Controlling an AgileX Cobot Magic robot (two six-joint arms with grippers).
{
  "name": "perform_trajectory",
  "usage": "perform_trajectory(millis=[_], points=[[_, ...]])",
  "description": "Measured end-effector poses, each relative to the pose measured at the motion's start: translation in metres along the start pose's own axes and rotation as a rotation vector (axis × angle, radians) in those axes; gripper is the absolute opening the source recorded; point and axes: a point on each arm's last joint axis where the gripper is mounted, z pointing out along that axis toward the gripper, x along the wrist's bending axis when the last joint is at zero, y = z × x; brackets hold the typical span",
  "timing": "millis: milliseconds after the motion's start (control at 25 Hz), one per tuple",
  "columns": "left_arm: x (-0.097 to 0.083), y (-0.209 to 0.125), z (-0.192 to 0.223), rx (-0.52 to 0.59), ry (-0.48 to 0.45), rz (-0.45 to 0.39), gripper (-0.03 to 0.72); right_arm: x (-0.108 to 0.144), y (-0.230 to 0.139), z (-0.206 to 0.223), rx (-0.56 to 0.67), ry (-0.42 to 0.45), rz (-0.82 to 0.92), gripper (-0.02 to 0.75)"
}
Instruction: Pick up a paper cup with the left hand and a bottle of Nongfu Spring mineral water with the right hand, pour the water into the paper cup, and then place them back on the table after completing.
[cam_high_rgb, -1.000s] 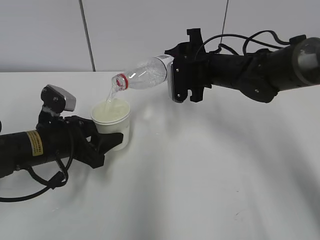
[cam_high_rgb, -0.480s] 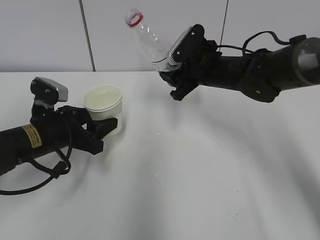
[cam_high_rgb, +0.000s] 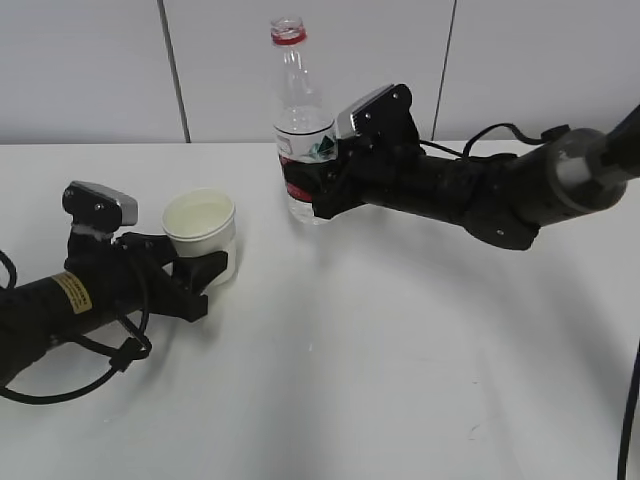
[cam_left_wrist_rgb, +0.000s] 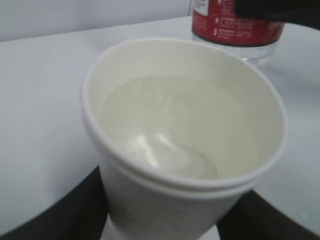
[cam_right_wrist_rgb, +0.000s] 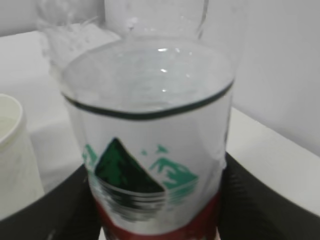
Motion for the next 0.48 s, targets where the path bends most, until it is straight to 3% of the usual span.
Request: perform_trajectory(millis=[480], points=[[0.005,-0.009,0.002,0.007,0.048,-0.019,0.396,0.01,-0.043,0.012,-0.091,0.057,0.131,0.434]])
